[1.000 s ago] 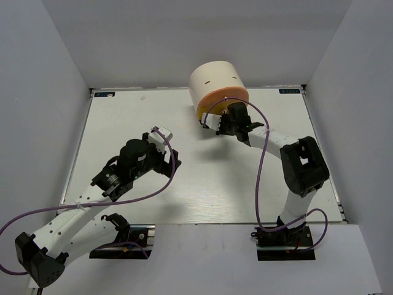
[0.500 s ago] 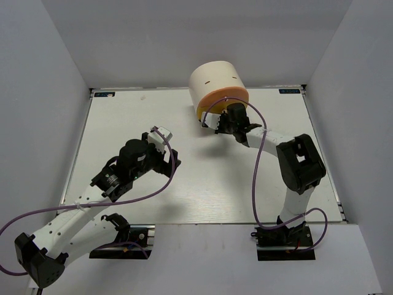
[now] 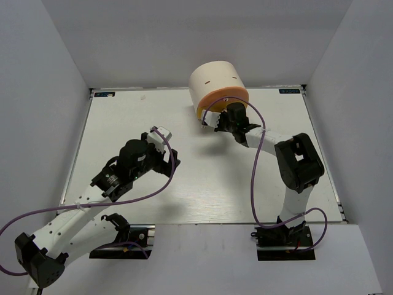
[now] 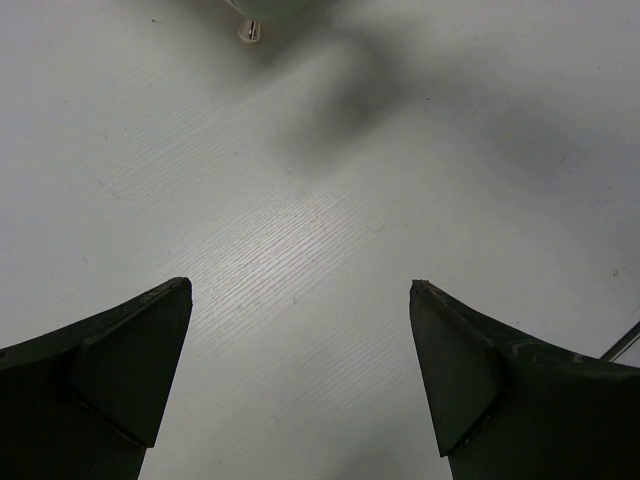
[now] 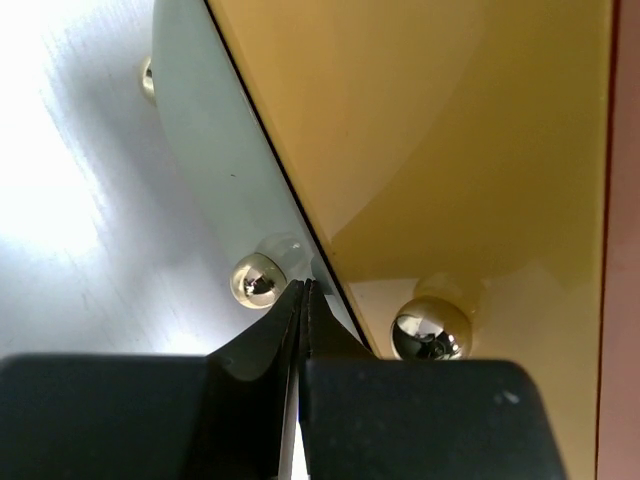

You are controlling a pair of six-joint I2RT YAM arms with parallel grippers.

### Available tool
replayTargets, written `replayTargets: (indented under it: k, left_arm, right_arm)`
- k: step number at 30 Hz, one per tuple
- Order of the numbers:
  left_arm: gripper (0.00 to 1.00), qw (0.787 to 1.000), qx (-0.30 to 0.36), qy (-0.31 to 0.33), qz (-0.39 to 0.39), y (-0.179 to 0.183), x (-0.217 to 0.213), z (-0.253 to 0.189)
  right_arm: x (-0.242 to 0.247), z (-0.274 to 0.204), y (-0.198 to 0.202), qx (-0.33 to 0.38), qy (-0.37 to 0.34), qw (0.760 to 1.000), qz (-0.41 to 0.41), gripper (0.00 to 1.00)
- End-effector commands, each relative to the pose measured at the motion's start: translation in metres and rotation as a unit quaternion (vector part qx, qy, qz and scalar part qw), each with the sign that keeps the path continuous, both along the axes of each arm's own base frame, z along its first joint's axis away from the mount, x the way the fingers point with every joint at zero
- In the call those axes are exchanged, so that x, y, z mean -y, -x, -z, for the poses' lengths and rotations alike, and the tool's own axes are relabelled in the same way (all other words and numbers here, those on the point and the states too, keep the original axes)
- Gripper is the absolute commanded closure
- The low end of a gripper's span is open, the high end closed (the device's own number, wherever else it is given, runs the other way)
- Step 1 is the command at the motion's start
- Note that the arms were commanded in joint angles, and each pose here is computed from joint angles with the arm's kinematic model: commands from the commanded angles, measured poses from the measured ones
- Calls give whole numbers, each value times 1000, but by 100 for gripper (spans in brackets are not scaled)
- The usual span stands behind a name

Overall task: Sort the stationery into containers
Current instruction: Close the drawer in the storage box.

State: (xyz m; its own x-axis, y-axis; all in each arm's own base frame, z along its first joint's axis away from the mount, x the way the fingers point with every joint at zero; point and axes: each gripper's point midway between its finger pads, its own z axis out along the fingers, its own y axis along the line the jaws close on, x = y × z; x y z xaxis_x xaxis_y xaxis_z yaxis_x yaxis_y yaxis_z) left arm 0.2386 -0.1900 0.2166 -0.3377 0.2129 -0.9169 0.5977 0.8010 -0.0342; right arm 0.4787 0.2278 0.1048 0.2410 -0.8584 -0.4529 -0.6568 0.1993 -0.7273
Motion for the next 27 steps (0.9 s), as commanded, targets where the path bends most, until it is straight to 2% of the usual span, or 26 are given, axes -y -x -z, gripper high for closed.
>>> replayTargets:
  k: [1,16,21,24,25,27]
  left_arm:
    - [1,1000,5,4,-8,0,-3,0]
    - [1,1000,6,3,-13,0,-5,0]
    - [1,1000,9,6,-13,-1,-4,-2]
    - [1,1000,7,9,-4,1,-1,-2]
    - [1,1000,5,11,2,2,1,-2]
    - [1,1000,4,12,6,3,2,0]
  right_arm:
    - [-4,-20,-21,48,-11,999,5,100]
    - [2,-21,-23,54,-6,998,20,100]
    - [1,-56,8,54,-54,997,0,100]
    - [4,-48,32,8,-75,997,4,100]
    - [8,-75,39,26,-92,995,5,100]
    - [14,-84,62,-21,-128,991,30,85]
